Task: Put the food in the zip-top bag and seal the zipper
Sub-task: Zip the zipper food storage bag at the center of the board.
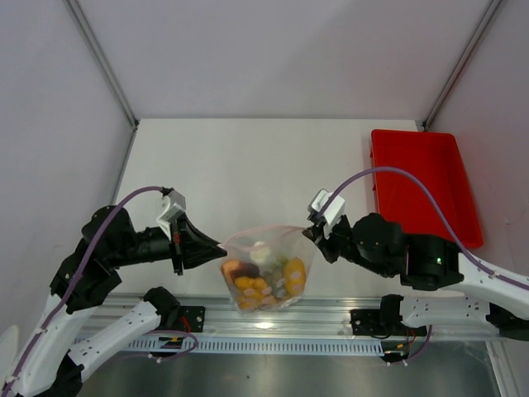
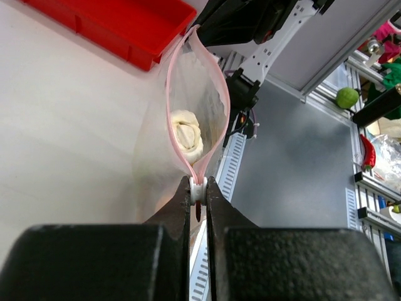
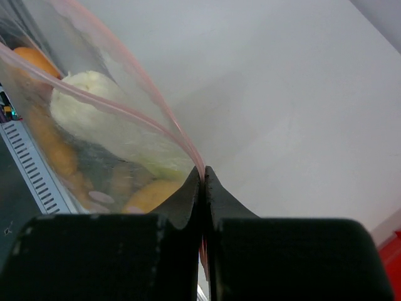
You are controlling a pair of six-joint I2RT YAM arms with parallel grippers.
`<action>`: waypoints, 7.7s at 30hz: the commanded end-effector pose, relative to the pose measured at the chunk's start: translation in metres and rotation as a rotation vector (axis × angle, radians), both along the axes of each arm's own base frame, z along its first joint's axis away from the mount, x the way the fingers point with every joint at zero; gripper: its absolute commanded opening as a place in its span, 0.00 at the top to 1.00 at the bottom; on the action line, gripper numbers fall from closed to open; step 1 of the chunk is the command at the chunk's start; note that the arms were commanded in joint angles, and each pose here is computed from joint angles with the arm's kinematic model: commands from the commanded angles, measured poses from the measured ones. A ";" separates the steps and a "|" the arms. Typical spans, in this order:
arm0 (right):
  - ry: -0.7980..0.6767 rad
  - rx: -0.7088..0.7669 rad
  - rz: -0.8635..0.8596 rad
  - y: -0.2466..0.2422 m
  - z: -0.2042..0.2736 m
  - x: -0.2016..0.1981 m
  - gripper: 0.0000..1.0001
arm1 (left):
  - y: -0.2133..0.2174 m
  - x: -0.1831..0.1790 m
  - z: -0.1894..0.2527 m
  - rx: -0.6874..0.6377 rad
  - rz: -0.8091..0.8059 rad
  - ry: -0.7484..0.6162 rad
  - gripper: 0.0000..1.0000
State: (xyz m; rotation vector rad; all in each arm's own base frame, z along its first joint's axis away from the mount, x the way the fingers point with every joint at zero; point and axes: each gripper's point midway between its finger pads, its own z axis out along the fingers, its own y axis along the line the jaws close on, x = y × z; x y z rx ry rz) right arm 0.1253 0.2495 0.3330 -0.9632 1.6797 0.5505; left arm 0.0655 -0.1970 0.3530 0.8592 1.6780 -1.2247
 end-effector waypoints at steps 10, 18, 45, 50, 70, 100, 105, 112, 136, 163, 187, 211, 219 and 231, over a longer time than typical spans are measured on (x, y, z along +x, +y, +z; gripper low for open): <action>0.061 -0.150 -0.080 -0.005 -0.035 0.020 1.00 | -0.013 0.033 -0.016 0.104 0.034 -0.010 0.99; 0.105 -0.146 0.045 -0.002 -0.033 0.000 0.67 | -0.018 0.035 -0.015 0.100 0.017 -0.002 1.00; 0.185 -0.140 0.187 0.009 -0.019 0.017 0.31 | -0.013 0.027 0.002 0.137 -0.031 -0.052 1.00; 0.201 -0.105 0.280 0.008 -0.016 0.010 0.34 | -0.016 0.024 0.009 0.127 -0.072 -0.077 0.99; 0.381 -0.041 0.516 0.066 -0.001 0.022 0.94 | -0.013 0.035 0.014 0.197 -0.054 -0.110 0.99; 0.747 0.703 -0.526 0.066 0.034 0.070 1.00 | -0.045 0.053 0.045 0.077 0.229 -0.067 0.12; 0.762 0.827 -0.639 0.066 0.020 0.077 1.00 | -0.061 0.053 0.006 0.132 0.290 -0.167 0.02; 0.750 0.885 -0.745 0.057 0.029 0.084 1.00 | -0.062 0.043 -0.033 0.107 0.359 -0.272 0.01; 0.789 0.847 -0.710 0.077 0.023 0.083 0.80 | -0.069 0.105 -0.057 0.269 0.520 -0.325 0.82; 0.282 0.287 -0.044 -0.033 -0.020 0.074 0.16 | -0.040 0.030 -0.017 0.046 0.088 -0.053 0.99; 0.244 0.442 0.272 -0.003 -0.073 0.095 0.18 | -0.024 0.031 -0.020 0.011 0.040 0.013 1.00; 0.259 0.434 0.540 0.036 -0.016 0.030 1.00 | -0.042 0.057 0.062 0.069 -0.009 -0.325 0.05; 0.266 0.331 0.648 0.053 -0.002 0.004 1.00 | -0.074 0.060 0.036 0.153 -0.127 -0.367 0.01; 0.294 0.310 0.704 0.056 -0.002 -0.017 1.00 | -0.085 0.059 -0.022 0.256 -0.199 -0.296 0.00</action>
